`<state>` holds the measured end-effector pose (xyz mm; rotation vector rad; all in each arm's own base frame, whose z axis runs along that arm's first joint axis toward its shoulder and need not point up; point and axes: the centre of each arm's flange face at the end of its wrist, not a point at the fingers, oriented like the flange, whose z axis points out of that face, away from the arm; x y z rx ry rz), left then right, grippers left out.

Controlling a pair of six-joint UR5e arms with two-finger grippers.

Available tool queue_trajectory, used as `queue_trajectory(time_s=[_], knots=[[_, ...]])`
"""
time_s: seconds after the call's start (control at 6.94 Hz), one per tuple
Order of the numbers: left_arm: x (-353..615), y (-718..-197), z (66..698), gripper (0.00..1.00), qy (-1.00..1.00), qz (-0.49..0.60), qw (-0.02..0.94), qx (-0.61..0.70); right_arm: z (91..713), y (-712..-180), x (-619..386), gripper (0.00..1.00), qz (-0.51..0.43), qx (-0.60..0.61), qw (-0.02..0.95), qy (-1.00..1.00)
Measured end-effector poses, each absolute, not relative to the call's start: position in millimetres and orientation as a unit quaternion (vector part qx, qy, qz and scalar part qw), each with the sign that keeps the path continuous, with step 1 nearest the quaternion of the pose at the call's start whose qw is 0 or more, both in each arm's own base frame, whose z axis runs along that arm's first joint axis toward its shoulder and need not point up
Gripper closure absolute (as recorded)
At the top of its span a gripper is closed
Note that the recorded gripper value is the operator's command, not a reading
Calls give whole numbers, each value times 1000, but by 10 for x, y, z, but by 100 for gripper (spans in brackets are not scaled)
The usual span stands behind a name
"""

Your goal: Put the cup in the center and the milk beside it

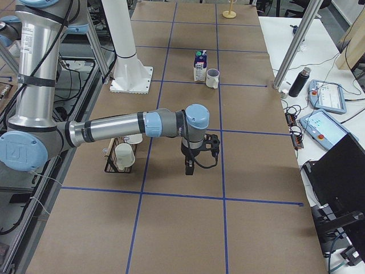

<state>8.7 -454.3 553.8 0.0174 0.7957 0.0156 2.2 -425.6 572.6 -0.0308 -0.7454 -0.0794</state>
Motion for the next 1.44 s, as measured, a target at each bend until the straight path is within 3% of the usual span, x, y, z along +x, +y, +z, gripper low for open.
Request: queue_trajectory(time_s=[1.44], knots=[[64,-4504,5758,2,373,-18,927,-13,5670,-4292,21,0,-41,-9,930,-364]])
